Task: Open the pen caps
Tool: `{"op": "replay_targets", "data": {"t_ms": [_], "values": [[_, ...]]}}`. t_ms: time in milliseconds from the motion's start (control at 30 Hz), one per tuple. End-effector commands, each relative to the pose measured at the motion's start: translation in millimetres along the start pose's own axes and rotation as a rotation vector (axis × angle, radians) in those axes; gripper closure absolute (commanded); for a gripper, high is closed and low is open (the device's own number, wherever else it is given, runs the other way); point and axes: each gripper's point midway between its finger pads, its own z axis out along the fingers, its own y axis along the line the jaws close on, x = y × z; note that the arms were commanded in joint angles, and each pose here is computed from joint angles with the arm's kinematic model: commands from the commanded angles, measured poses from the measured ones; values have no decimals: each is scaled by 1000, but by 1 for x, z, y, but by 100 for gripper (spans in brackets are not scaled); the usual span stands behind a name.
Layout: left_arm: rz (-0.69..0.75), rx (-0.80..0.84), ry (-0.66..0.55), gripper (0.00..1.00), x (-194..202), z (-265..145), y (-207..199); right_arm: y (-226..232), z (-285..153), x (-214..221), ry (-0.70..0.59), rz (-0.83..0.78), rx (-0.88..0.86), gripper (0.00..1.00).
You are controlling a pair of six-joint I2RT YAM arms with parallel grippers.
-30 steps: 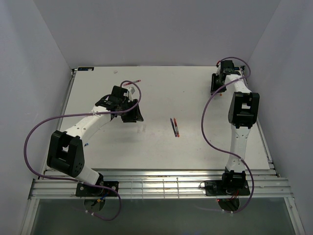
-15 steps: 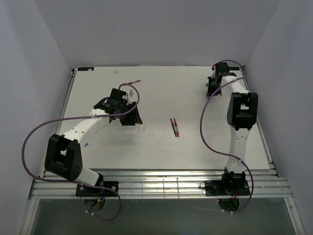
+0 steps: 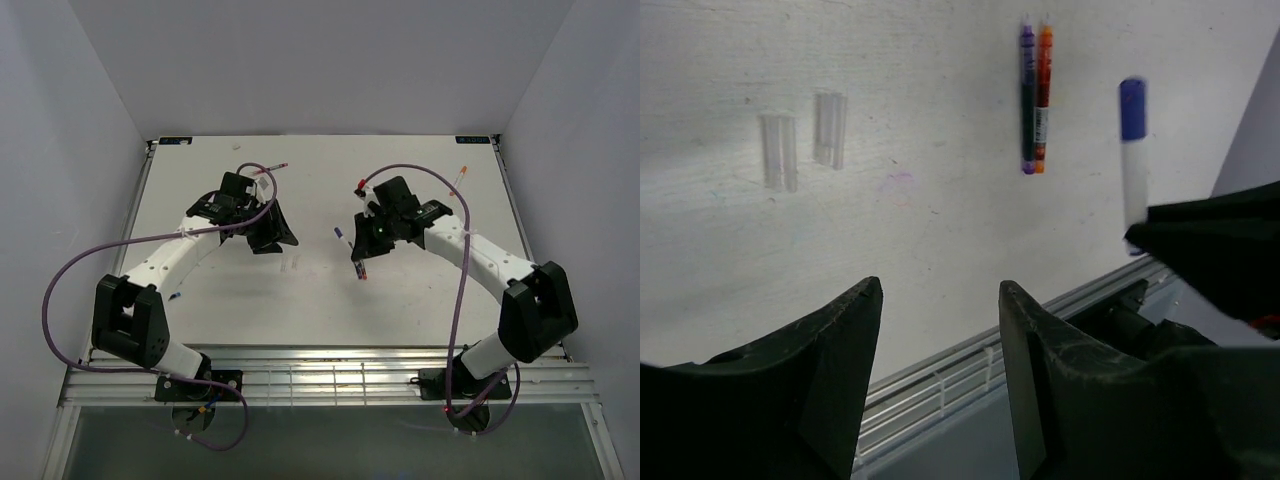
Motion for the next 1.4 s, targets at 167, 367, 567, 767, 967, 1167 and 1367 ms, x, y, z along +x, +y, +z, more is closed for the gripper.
{"op": "replay_targets", "data": {"t_ms": [167,367,567,767,967,1167,1367], "values": [[-160,208,68,37,-7,-14,-56,69,-16,40,13,-46,-196,92],[-229,250,111,36,-7,-14,-70,89,-9,38,13,-77,-249,92],[-265,258,140,36,1,-10,-73,105,-9,29,-3,-99,-272,92],[-284,237,169,36,10,-2,-67,110,-13,22,-24,-106,-275,92],[-293,219,191,37,13,7,-61,117,-18,14,-49,-116,-280,92],[-277,209,194,37,10,12,-60,122,-20,13,-50,-121,-289,92],[-261,215,190,46,4,14,-63,128,-19,13,-46,-130,-300,92]]}}
